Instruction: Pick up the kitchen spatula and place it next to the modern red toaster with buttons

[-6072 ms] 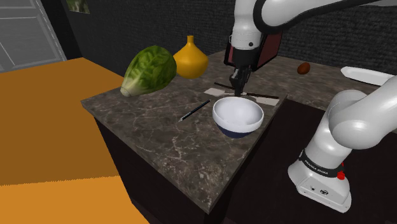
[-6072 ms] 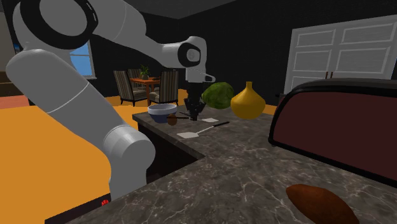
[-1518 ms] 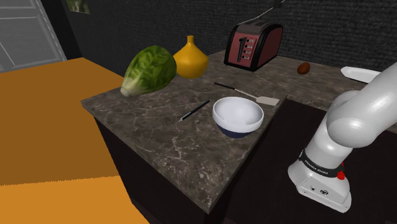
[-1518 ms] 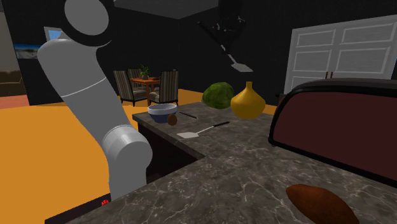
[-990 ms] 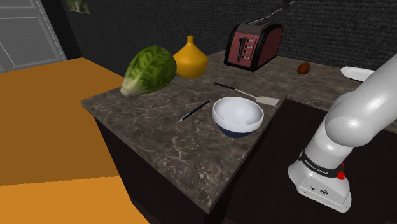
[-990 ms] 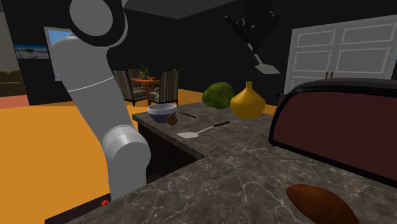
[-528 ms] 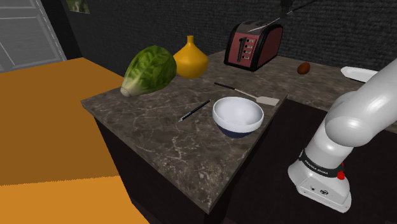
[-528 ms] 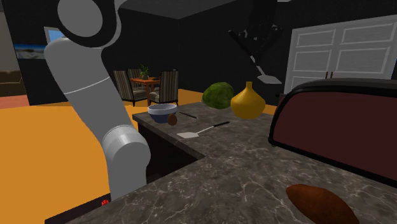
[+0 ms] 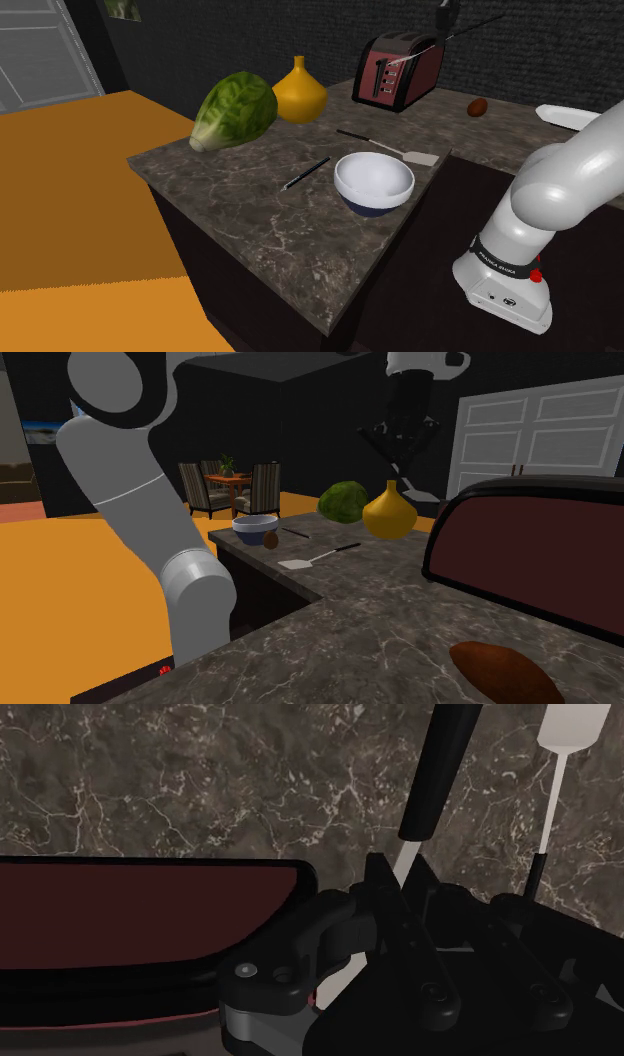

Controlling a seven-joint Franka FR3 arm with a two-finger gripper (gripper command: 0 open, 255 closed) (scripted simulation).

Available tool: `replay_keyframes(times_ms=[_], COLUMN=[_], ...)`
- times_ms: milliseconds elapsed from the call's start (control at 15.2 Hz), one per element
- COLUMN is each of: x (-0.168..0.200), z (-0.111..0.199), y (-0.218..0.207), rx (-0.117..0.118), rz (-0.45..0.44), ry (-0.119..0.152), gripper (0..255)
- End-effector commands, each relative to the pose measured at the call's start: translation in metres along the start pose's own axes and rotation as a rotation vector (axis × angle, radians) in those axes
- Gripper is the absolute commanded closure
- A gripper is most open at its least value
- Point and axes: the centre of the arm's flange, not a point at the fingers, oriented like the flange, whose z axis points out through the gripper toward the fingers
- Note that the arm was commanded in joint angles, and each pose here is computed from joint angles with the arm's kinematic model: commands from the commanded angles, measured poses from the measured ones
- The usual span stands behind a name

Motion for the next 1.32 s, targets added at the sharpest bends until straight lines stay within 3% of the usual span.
replay_keyframes(times_ms=[0,1254], x=[0.001,0.008], z=[0.011,0.111], y=[-0.001,-0.001], rx=[0.000,0.000], rz=[0.000,0.000], ry=[0.000,0.000], gripper=[255,255])
